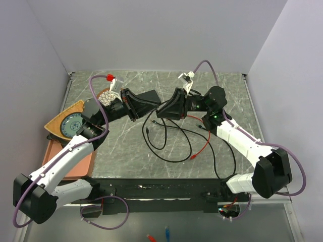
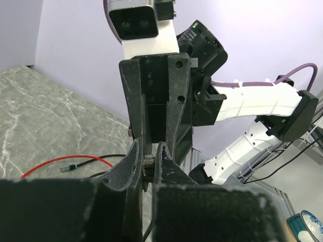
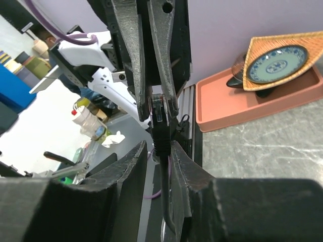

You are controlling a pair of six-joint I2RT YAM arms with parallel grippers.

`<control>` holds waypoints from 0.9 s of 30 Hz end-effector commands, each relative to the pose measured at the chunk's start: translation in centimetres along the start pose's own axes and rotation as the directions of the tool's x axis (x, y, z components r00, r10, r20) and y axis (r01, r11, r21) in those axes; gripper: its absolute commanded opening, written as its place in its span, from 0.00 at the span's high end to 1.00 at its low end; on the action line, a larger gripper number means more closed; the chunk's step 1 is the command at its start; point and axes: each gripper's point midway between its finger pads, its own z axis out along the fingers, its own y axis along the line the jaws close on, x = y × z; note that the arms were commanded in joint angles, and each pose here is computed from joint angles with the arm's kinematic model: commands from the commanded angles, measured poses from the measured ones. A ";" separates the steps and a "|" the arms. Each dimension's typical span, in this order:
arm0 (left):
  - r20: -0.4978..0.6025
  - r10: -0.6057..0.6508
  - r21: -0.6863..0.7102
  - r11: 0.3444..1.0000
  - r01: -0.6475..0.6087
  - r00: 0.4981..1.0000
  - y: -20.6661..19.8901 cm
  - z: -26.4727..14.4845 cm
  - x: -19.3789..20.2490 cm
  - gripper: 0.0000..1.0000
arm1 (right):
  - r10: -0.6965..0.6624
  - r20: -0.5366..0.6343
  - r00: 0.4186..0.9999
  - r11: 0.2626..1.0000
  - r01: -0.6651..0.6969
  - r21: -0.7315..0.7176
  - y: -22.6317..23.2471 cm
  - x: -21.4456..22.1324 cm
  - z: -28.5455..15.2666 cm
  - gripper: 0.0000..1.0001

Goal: Insert the plug into the switch port

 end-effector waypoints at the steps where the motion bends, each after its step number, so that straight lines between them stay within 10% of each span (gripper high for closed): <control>1: 0.019 0.027 0.039 0.999 -0.028 0.999 -0.9 0.3 -0.8 0.99 | -0.064 0.031 0.997 0.994 0.067 -0.088 2.1 -1.0 0.4 0.69; 11: 0.022 0.037 0.038 0.999 -0.038 0.999 -1.0 0.2 -0.9 0.98 | -0.076 0.044 0.996 0.996 0.078 -0.049 1.7 -1.3 0.5 1.00; 18: 0.058 0.053 -0.028 0.998 -0.052 0.997 0.0 -0.3 -1.1 0.32 | -0.118 0.042 0.992 0.984 0.111 0.138 0.3 -1.1 -0.5 1.00; 27: 0.269 0.029 -0.304 0.951 0.057 0.963 3.8 -2.6 -3.8 0.03 | -0.260 0.050 0.964 0.804 0.187 0.564 -1.4 -1.9 -6.0 1.00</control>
